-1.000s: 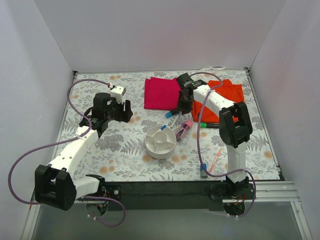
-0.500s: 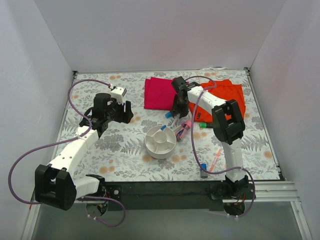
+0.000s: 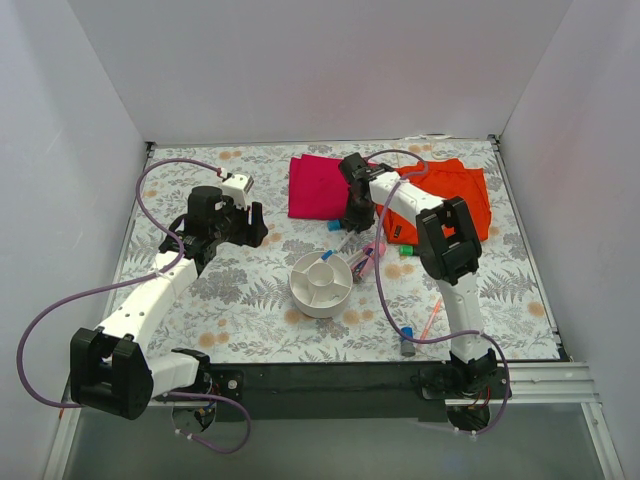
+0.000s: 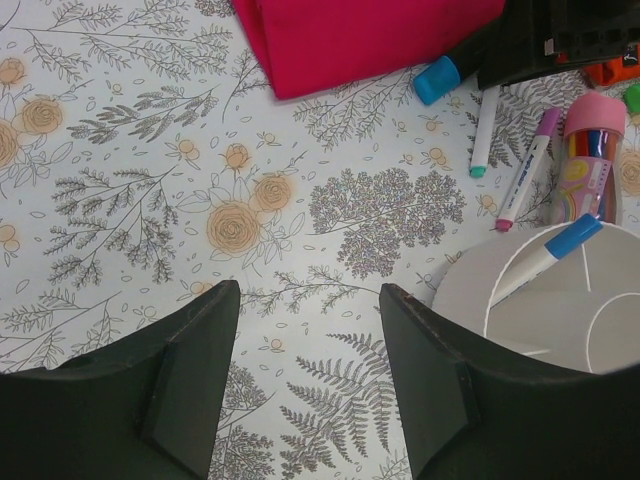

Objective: Sort the stationery into containers
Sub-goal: Pick up the pen from the center of the board, then place the pen in the storage box.

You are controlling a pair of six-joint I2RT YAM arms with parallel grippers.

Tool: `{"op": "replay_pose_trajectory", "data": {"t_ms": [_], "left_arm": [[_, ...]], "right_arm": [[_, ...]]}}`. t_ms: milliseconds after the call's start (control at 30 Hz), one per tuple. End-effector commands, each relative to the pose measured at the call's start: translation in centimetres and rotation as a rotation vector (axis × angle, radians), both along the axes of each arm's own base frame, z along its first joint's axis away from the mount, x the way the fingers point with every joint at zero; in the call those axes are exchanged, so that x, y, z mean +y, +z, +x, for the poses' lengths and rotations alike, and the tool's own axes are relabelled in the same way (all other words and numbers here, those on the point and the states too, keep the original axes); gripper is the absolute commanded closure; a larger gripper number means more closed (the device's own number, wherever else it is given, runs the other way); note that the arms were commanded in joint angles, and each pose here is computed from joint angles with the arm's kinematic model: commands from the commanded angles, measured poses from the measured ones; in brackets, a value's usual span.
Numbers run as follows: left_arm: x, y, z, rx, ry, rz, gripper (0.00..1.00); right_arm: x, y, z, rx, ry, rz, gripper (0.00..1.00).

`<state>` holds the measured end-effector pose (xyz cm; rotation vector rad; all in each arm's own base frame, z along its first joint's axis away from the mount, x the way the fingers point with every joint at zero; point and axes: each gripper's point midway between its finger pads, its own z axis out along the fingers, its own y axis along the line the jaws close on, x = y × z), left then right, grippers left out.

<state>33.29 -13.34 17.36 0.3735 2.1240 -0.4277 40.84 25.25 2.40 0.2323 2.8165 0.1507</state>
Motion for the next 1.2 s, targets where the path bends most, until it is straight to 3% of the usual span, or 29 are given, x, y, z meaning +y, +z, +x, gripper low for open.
{"op": "replay_pose_trajectory", "data": {"t_ms": [0, 267, 300, 333, 367, 600, 767, 933, 967, 1033, 1100, 1167], "left_arm": [[-0.2, 1.5, 0.1, -0.025, -0.01, -0.024, 0.43], [-0.5, 1.9, -0.4, -0.039, -0.024, -0.043, 0.43], [-0.4, 2.0, -0.4, -0.046, -0.024, -0.046, 0.43], [-0.5, 2.1, -0.4, -0.05, -0.028, -0.049, 0.42], [-0.6, 2.0, -0.5, -0.05, -0.03, -0.05, 0.43], [-0.7, 3.6, -0.4, -0.11, -0.037, -0.068, 0.43], [-0.6, 4.4, -0.7, -0.143, -0.041, -0.066, 0.43], [-0.6, 4.2, -1.1, -0.142, -0.048, -0.07, 0.43], [-0.7, 3.9, -1.3, -0.127, -0.044, -0.079, 0.43], [-0.9, 2.8, -1.6, -0.081, -0.054, -0.09, 0.42], [-1.7, 1.4, -2.0, -0.019, -0.088, -0.108, 0.42], [-2.0, 0.7, -2.2, 0.015, -0.1, -0.119, 0.42]], "right_arm": [[-2.7, -1.9, -1.1, 0.026, -0.005, -0.13, 0.63], [-5.7, -1.7, -4.2, 0.045, 0.141, -0.212, 0.8], [-5.7, -1.5, -4.5, 0.043, 0.165, -0.206, 0.84], [-5.9, -1.2, -5.1, 0.041, 0.187, -0.2, 0.96], [-5.6, -1.0, -5.2, 0.033, 0.251, -0.182, 0.99], [-0.9, 5.9, -0.6, -0.192, 0.422, -0.003, 0.99], [1.5, 12.0, -0.6, -0.311, 0.525, 0.125, 0.99], [1.5, 18.5, -4.0, -0.549, 0.661, 0.22, 0.99], [2.3, 20.6, -3.7, -0.679, 0.686, 0.252, 0.99], [2.0, 21.8, -7.1, -0.809, 0.761, 0.29, 0.99], [2.6, 26.8, -9.1, -1.108, 0.838, 0.316, 0.99], [2.3, 24.1, -11.0, -1.155, 0.873, 0.299, 0.99]]}}
